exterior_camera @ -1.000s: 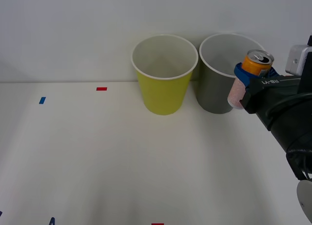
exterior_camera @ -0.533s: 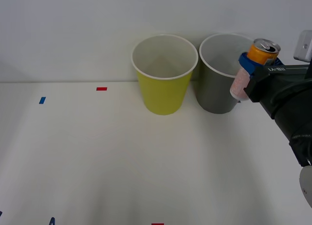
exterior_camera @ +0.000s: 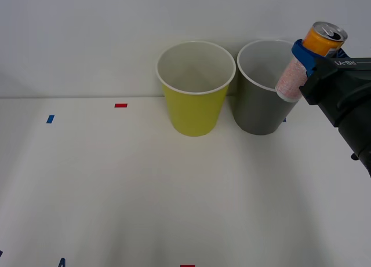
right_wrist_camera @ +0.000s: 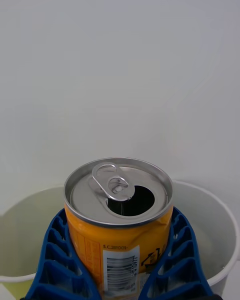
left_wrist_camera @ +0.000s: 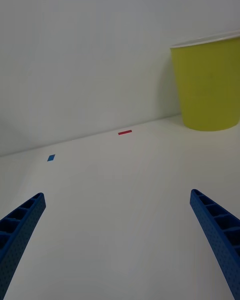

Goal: Put cans in the gray bin and PET bottles in the light green bin.

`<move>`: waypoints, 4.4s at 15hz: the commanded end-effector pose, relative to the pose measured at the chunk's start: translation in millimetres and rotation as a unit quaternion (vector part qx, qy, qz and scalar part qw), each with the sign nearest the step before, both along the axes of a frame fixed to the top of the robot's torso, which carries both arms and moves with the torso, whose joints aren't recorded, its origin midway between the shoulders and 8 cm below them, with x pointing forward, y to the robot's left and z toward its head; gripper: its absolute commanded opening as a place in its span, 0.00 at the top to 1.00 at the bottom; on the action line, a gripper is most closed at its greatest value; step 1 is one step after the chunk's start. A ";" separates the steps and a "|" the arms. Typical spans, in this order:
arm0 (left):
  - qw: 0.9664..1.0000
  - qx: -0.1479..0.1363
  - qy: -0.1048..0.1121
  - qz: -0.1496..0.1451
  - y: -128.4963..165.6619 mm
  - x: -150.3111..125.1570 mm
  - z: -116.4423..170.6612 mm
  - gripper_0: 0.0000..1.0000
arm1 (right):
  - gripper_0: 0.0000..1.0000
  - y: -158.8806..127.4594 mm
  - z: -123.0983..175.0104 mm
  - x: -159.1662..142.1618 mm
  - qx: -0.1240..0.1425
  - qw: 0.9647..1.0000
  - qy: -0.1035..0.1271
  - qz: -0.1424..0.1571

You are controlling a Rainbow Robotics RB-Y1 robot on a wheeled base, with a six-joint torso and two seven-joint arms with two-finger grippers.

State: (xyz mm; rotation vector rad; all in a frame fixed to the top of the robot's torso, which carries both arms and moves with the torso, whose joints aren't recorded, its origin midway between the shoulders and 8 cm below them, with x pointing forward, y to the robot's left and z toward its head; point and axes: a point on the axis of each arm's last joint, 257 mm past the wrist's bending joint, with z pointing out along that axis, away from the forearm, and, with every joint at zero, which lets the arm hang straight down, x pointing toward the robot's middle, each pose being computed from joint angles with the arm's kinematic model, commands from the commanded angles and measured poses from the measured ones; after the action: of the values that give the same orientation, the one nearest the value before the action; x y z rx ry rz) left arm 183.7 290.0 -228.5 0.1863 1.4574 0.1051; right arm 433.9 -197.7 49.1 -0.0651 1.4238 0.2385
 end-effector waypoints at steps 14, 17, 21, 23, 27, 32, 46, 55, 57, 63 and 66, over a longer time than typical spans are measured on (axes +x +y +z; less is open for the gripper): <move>1.000 0.000 0.000 0.000 0.0 0.0 0.0 0.00 | 1.00 -3.7 94.9 -9.4 -0.005 0.994 -0.101 0.035; 1.000 0.000 0.000 0.000 0.0 0.0 0.0 0.00 | 1.00 -15.5 91.3 17.1 -0.012 0.995 -0.096 0.024; 1.000 0.000 0.000 0.000 0.0 0.0 0.0 0.00 | 1.00 -35.7 79.8 47.9 -0.038 0.995 -0.089 -0.013; 1.000 0.000 0.000 0.000 0.0 0.0 0.0 0.00 | 1.00 -38.5 75.1 64.6 -0.040 0.994 -0.101 -0.021; 1.000 0.000 0.000 0.000 0.0 0.0 0.0 0.00 | 1.00 -40.3 70.4 92.7 -0.052 0.992 -0.108 -0.031; 1.000 0.000 0.000 0.000 0.0 0.0 0.0 0.00 | 1.00 -44.3 67.1 130.5 -0.048 0.994 -0.087 -0.033; 1.000 0.000 0.000 0.000 0.0 0.0 0.0 0.00 | 1.00 -40.9 37.7 159.1 -0.035 0.998 -0.054 -0.024; 1.000 0.000 0.000 0.000 0.0 0.0 0.0 0.00 | 0.00 -36.5 52.9 156.4 -0.047 0.996 -0.071 -0.026; 1.000 0.000 0.000 0.000 0.0 0.0 0.0 0.00 | 0.00 -34.7 57.8 153.4 -0.050 0.995 -0.077 -0.025; 1.000 0.000 0.000 0.000 0.0 0.0 0.0 0.00 | 0.00 -35.0 59.5 152.5 -0.051 0.995 -0.079 -0.026; 1.000 0.000 0.000 0.000 0.0 0.0 0.0 0.00 | 0.00 -36.1 58.6 152.6 -0.051 0.995 -0.078 -0.027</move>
State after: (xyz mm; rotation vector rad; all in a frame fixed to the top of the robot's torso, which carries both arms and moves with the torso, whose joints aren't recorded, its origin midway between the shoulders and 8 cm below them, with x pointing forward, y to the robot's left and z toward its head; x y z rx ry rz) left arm 183.7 290.0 -228.5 0.1863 1.4574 0.1051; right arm 586.5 -233.3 108.2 -0.1280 1.2778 0.1141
